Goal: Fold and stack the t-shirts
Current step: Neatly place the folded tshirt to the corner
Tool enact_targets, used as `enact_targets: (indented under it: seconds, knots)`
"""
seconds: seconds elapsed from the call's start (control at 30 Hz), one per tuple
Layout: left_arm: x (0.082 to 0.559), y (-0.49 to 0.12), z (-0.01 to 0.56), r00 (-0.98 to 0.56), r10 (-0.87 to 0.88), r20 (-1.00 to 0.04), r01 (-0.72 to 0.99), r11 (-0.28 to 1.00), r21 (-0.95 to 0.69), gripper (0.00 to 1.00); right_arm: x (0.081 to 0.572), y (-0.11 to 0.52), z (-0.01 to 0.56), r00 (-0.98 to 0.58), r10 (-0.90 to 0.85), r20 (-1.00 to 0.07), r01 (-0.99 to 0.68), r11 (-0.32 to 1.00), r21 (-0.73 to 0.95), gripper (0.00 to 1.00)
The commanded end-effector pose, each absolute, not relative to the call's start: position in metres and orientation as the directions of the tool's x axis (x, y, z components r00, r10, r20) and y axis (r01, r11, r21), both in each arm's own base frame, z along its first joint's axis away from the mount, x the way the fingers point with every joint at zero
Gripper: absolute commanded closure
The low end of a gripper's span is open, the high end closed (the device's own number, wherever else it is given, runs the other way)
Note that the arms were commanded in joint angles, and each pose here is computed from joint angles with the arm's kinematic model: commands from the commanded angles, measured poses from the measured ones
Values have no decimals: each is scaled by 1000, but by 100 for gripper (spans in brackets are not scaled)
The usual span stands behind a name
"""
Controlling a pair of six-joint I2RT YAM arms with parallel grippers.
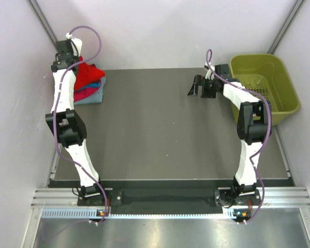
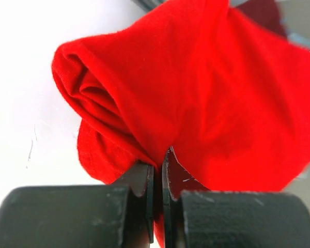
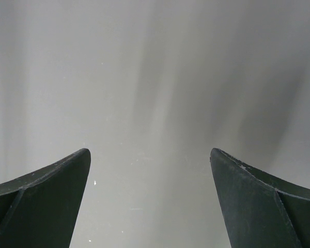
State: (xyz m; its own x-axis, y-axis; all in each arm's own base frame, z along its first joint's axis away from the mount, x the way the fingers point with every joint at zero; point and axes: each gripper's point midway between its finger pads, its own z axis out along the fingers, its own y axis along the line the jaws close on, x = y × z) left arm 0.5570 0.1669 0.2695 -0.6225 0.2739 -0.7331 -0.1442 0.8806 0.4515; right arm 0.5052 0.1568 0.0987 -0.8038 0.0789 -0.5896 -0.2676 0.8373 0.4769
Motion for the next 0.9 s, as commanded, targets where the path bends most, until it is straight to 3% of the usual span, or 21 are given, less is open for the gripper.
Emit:
enact_targets:
  seconds: [0.0,0.2,0.87]
  knots:
    - [557,182,319,-549,416,-725,-230,758,610,100,507,165,138,-739,58,-671,-341,827,447,0]
    - [580,209,298,-585,479,-654,-275,642,716,100,504,167,136,-742,52,-668,-343,827,445,0]
    - [638,250,277,-547,504,-668,-366,574,733,100,496,163,136,-740,35,-672,-349,833,428,0]
